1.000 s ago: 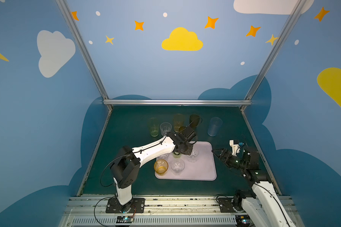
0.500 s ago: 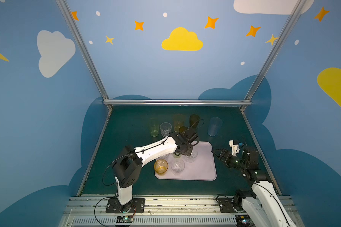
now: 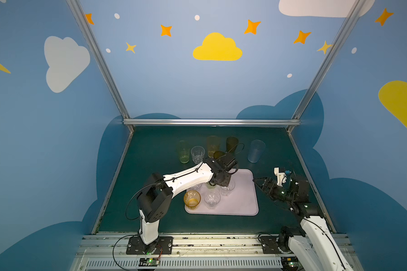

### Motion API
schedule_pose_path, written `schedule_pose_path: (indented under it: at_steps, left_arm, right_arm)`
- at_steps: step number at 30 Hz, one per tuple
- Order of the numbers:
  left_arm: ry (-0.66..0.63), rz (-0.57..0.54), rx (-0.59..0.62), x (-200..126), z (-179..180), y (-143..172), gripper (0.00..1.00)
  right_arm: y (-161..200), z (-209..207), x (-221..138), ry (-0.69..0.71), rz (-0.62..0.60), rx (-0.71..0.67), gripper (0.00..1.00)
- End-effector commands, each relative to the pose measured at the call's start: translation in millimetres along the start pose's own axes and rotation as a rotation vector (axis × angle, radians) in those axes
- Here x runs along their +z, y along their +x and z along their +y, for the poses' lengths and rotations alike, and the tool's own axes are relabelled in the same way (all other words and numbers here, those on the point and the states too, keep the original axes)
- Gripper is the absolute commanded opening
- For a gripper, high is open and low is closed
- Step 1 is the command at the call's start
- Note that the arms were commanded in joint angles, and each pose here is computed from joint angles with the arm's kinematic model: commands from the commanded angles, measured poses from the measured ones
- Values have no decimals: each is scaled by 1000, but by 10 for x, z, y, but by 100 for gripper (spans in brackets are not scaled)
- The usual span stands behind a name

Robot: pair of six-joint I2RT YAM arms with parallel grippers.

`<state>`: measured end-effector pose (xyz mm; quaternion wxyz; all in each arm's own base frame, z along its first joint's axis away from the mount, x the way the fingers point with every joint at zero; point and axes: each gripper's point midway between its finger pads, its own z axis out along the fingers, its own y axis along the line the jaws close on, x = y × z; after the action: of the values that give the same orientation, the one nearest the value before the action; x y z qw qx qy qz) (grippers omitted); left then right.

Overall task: Place the glasses into the tray
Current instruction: Place the glass on the tray.

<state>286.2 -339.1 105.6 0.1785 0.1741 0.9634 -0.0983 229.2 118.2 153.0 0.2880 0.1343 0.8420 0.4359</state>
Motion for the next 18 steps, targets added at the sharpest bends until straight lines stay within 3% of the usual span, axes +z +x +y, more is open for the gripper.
schedule_pose_path:
  at_steps: [1,11,13,18]
  left_arm:
    - [31,-32,-2,-186,-74,-83,36]
    - [49,-114,-1,-518,-42,-167,57]
    - [27,-137,16,-630,7,-207,73]
    - [-13,-259,32,-883,162,-334,93]
  right_arm:
    - [-5,29,-11,-11,1,4,87]
    - [-12,46,-16,-5,10,8,86]
    - [14,52,-32,15,41,14,86]
    - [-16,104,-81,64,66,31,86]
